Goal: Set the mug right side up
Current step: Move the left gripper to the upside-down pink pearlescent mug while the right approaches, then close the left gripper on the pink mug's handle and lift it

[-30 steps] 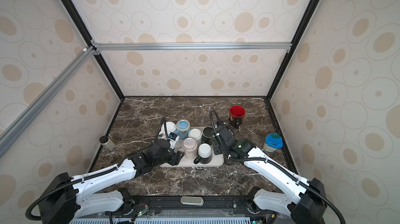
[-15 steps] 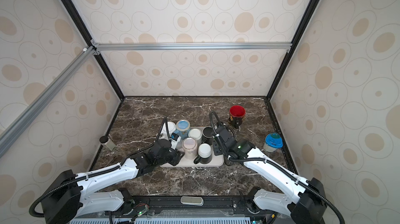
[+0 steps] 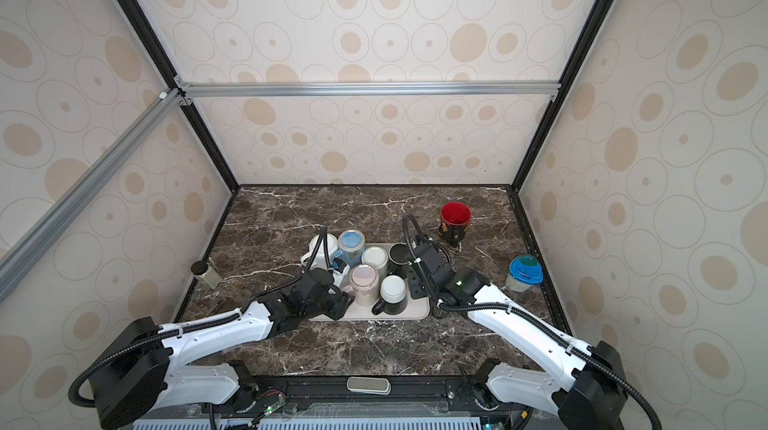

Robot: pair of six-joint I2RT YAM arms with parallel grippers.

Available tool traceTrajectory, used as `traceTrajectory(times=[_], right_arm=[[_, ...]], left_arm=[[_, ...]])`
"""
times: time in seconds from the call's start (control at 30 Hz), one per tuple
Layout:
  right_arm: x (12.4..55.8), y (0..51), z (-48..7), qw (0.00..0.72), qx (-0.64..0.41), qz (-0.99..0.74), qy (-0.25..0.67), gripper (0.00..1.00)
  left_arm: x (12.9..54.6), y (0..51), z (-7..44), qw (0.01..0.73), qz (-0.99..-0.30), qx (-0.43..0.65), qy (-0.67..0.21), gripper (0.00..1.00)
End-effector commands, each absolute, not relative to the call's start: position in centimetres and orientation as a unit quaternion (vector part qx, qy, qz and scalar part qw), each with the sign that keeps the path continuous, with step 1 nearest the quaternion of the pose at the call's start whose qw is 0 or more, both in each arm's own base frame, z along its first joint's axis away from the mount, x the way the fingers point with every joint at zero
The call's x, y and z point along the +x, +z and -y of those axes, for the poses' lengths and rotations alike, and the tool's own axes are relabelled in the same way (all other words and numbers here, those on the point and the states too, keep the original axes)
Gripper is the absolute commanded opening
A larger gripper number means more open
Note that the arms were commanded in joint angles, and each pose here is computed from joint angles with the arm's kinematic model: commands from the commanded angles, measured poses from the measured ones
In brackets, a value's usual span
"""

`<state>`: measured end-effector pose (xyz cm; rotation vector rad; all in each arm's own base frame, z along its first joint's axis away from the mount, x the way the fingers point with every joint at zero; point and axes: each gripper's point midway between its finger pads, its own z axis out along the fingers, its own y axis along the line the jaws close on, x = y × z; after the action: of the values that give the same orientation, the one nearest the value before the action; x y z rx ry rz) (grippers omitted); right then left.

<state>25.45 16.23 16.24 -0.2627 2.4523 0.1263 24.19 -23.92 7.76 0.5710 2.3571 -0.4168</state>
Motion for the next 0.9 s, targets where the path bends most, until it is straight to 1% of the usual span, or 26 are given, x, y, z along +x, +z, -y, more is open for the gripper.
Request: traceTrajectory(times=[0.0,0.47,0.67,0.87], right_arm=[[25.2,16.1,-16.3,0.331,-0.098,-0.937,0.055,0.49],[25.1,16.2,-16.0,0.333,-0.092,-0.937,0.051,0.48],[24.9,16.4,-16.0,0.337,-0.087,-0.936,0.059,0.47],[24.8,16.4,-16.2,0.338,-0.084,-0.935,0.068,0.46]], left_arm=[[25.2,9.2,24.8,0.357,-0.892,0.23,-0.155,0.54],[26.3,8.8,25.5,0.355,-0.892,0.246,-0.134,0.52],[26.2,8.6,25.7,0.349,-0.893,0.249,-0.135,0.49],[26.2,9.3,25.7,0.359,-0.889,0.246,-0.141,0.46]])
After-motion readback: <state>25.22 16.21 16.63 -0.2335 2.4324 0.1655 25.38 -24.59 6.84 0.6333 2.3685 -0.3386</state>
